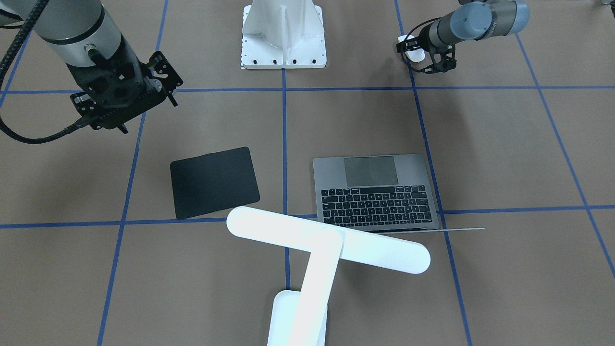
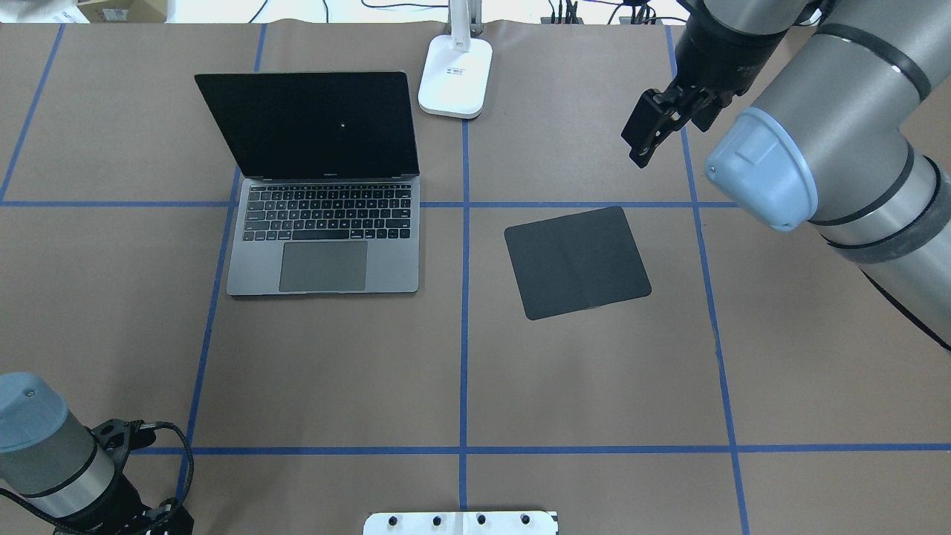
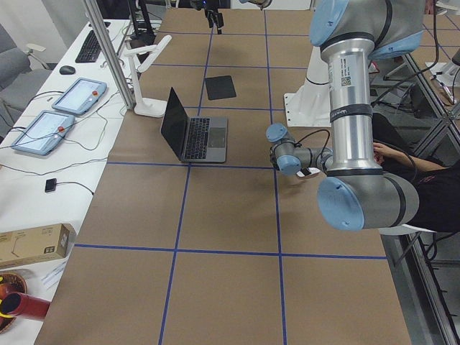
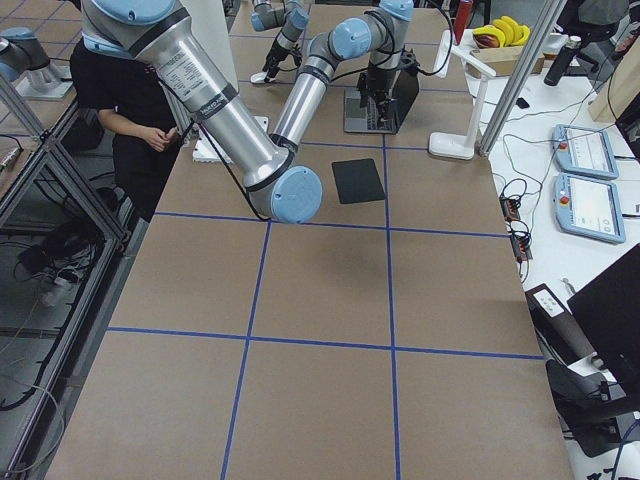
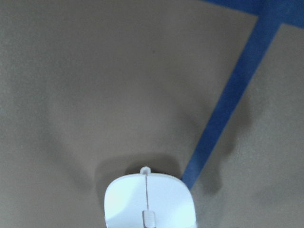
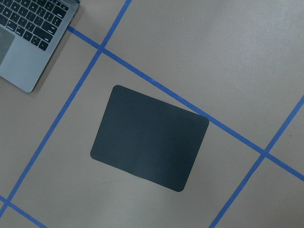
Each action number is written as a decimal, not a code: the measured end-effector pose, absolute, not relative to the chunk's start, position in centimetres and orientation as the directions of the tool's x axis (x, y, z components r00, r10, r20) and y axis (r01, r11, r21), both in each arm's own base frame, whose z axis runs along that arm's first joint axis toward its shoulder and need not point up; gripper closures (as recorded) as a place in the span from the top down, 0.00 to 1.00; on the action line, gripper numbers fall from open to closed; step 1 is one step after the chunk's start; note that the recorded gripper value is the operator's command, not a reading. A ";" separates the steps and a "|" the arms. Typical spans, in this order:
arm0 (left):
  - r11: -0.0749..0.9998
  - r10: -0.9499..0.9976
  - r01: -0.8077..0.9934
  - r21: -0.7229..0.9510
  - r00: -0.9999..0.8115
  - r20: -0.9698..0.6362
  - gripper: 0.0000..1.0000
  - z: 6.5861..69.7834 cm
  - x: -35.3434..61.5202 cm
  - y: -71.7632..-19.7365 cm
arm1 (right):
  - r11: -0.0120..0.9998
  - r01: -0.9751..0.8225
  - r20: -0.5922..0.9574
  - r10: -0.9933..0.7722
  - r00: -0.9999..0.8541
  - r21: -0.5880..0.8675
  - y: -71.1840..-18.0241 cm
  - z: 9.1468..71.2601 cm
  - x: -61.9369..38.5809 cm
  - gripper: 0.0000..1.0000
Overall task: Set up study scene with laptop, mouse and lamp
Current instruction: 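Grasp the white mouse with the left gripper while the right gripper hovers, then lift the white mouse and carry it toward the mouse pad with the left gripper, then lower the white mouse onto the mouse pad with the left gripper, then open the left gripper and withdraw the left arm away from the mouse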
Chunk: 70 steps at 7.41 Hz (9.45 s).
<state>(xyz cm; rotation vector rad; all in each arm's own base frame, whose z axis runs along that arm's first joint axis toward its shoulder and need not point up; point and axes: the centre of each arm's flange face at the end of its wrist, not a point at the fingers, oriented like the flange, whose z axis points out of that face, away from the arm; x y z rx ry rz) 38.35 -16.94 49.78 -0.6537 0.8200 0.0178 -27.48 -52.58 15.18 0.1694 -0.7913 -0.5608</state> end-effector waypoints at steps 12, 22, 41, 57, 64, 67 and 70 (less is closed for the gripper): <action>0.794 -0.253 -0.254 -0.553 0.689 -0.680 0.66 49.6 38.7 -16.4 | 0.836 0.415 0.616 -0.546 0.567 0.359 -52.1 14.9 -27.6 1.00; 0.810 -0.308 -0.252 -0.529 0.586 -0.750 0.61 43.1 35.3 -19.2 | 0.861 0.386 0.617 -0.507 0.602 0.331 -52.2 17.2 -24.8 1.00; 0.975 -0.090 -0.126 -0.182 0.525 -0.846 0.61 6.9 60.4 -52.6 | 0.973 0.209 0.648 -0.224 0.728 0.102 -52.4 30.2 -12.5 1.00; 0.995 -0.085 0.001 -0.101 0.543 -0.835 0.92 7.2 69.3 -52.0 | 0.985 0.156 0.677 -0.168 0.716 0.080 -53.4 30.6 -9.6 1.00; 0.993 0.071 -0.115 0.002 0.599 -0.798 0.91 9.2 57.4 -48.8 | 0.998 0.065 0.681 -0.034 0.731 -0.019 -53.3 37.1 -3.3 1.00; 0.988 0.152 -0.122 0.096 0.624 -0.766 0.91 15.2 46.2 -49.4 | 0.997 0.064 0.681 -0.025 0.731 -0.032 -54.5 42.5 -1.6 1.00; 0.971 0.236 -0.132 0.199 0.657 -0.716 0.99 22.6 34.6 -51.0 | 0.996 0.071 0.687 -0.084 0.722 0.048 -57.4 53.2 0.9 1.00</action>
